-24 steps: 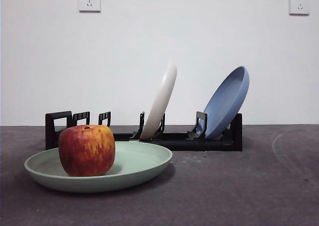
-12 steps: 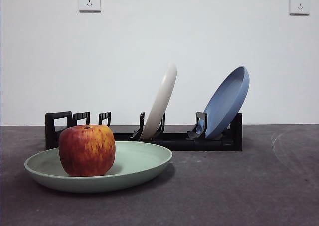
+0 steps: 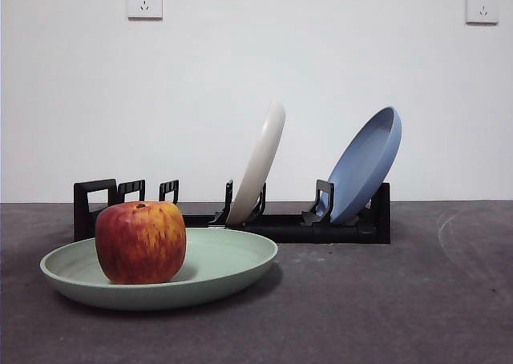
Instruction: Take the green plate from the plate rack,put the plate on the table,take the apple from the table,put the apple in the plate
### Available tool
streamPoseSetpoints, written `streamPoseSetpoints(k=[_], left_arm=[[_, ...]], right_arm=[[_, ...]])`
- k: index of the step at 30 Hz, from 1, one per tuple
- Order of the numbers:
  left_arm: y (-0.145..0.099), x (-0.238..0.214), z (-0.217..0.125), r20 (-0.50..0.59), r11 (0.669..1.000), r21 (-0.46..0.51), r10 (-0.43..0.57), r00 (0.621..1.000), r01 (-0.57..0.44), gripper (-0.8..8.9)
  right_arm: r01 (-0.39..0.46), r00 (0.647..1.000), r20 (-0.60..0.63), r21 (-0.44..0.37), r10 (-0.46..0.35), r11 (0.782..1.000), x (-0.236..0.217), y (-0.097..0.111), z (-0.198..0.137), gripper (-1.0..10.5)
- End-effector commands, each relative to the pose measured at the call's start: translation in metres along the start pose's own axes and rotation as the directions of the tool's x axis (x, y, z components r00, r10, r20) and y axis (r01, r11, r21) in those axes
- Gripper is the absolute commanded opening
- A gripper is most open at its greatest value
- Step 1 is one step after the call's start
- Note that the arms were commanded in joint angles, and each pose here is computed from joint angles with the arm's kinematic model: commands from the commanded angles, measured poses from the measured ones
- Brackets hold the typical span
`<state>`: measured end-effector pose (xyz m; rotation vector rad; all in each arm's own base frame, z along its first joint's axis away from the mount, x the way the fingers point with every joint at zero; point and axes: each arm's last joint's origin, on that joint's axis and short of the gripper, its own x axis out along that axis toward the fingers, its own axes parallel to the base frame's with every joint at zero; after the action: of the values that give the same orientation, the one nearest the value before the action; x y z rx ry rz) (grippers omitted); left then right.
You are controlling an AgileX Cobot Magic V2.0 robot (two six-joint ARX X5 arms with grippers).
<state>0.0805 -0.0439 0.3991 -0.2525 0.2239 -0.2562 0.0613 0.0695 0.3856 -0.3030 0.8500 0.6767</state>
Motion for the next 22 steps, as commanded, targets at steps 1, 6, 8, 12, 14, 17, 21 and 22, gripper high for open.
streamPoseSetpoints(k=[1,6,8,12,14,17,21,22], left_arm=[[0.013,-0.009,0.008,0.121,0.996,-0.061,0.077,0.990,-0.070,-0.03],[0.028,-0.021,0.002,0.184,0.984,-0.096,0.169,0.968,-0.153,-0.03],[0.033,-0.023,-0.009,0.223,0.983,-0.104,0.171,0.960,-0.151,-0.03],[0.044,-0.016,-0.039,0.290,0.992,-0.092,0.114,0.950,-0.091,-0.03],[0.051,-0.010,-0.058,0.317,0.995,-0.081,0.088,0.944,-0.066,-0.03],[0.063,0.001,-0.089,0.358,0.996,-0.072,0.080,0.930,-0.058,-0.03],[0.079,0.013,-0.128,0.409,0.993,-0.075,0.117,0.905,-0.095,-0.03],[0.083,0.016,-0.136,0.415,0.992,-0.076,0.126,0.901,-0.104,-0.03]], right_arm=[[0.008,0.999,-0.031,0.003,-0.008,1.000,0.002,0.000,-0.003,0.0],[0.015,0.999,-0.029,0.003,-0.014,1.000,0.002,0.000,-0.003,0.0],[0.015,0.999,-0.029,0.003,-0.014,1.000,0.002,0.000,-0.003,0.0],[0.015,0.999,-0.029,0.003,-0.014,1.000,0.002,0.000,-0.003,0.0],[0.015,0.999,-0.029,0.003,-0.014,1.000,0.002,0.000,-0.003,0.0],[0.015,0.999,-0.030,0.003,-0.015,1.000,0.002,0.000,-0.003,0.0],[0.015,0.999,-0.029,0.003,-0.014,1.000,0.002,0.000,-0.003,0.0],[0.015,0.999,-0.029,0.003,-0.014,1.000,0.002,0.000,-0.003,0.0]])
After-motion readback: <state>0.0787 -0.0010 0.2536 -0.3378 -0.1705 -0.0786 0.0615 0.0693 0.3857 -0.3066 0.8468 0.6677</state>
